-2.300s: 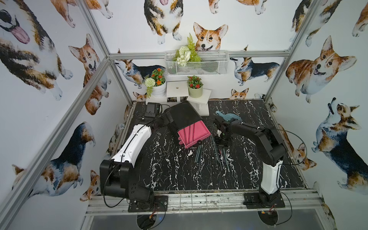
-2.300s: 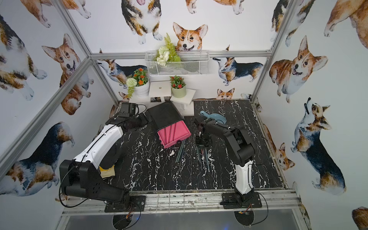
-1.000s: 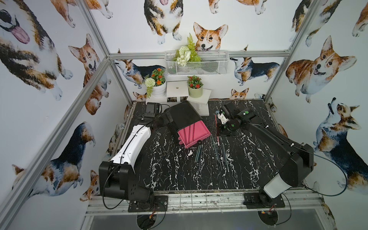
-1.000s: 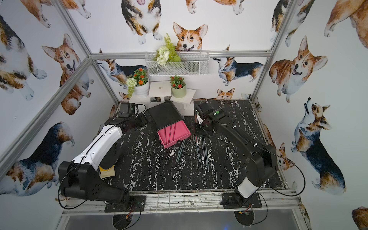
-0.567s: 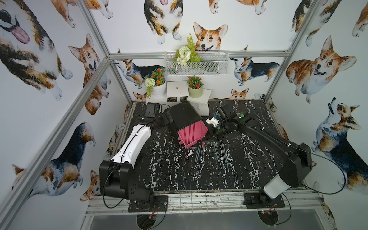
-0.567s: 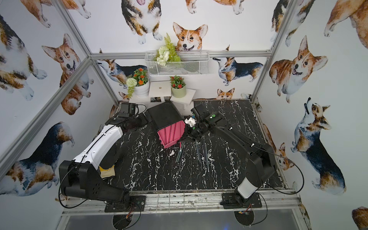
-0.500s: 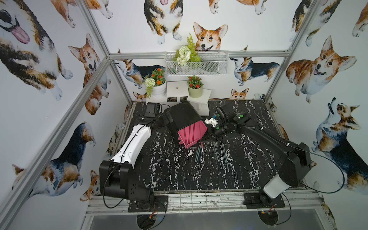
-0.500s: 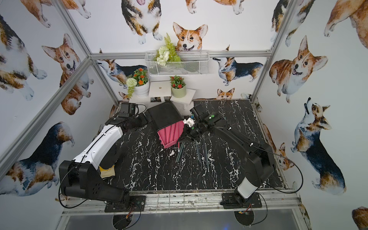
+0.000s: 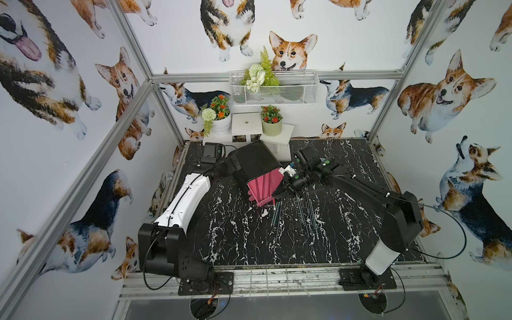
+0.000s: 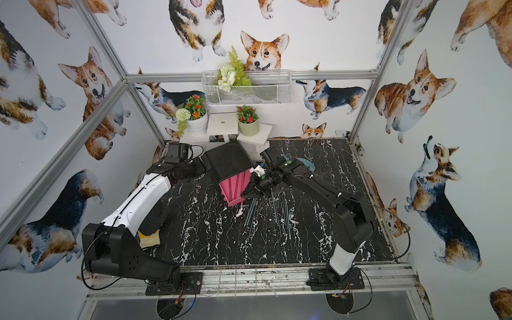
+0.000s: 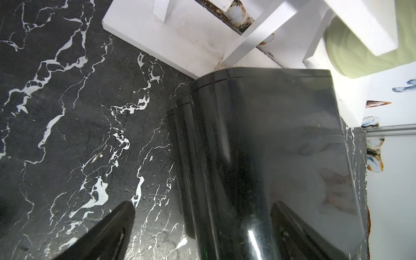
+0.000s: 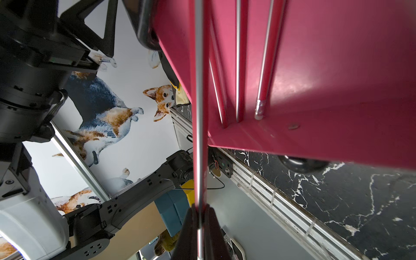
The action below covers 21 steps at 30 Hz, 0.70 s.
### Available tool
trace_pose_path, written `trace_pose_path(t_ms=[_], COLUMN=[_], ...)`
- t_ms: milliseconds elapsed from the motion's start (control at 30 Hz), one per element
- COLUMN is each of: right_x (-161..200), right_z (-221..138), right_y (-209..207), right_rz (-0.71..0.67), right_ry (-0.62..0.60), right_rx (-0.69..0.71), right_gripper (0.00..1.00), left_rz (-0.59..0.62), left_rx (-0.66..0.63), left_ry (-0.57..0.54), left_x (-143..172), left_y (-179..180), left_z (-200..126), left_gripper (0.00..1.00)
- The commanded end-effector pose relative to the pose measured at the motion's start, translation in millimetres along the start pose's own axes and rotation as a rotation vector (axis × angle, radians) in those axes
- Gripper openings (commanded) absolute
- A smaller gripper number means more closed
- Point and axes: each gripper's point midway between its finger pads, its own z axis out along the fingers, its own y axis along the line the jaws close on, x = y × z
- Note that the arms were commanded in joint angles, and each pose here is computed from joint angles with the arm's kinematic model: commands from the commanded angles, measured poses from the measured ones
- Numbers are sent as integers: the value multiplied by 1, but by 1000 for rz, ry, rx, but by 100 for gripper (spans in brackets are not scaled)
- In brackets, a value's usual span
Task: Please place the pencils in the drawer according to their color
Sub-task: Place the pencil in the drawer.
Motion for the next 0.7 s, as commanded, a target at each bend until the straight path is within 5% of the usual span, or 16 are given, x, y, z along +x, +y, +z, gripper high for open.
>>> trace_pose_path(t_ms=[0,667], right_x=[-2,-45], right_z=[2,17], right_y=[7,0], right_rz=[-8,8], right_ry=[6,-54], right_rx=[-30,41], right_gripper=[0,0], left_rz=[11,16], left_rx=[1,3], left_ry=[-12,-10], left_x=[-3,-3], left_y=[-1,-1], left_z=[-4,-2], left_gripper=[100,100])
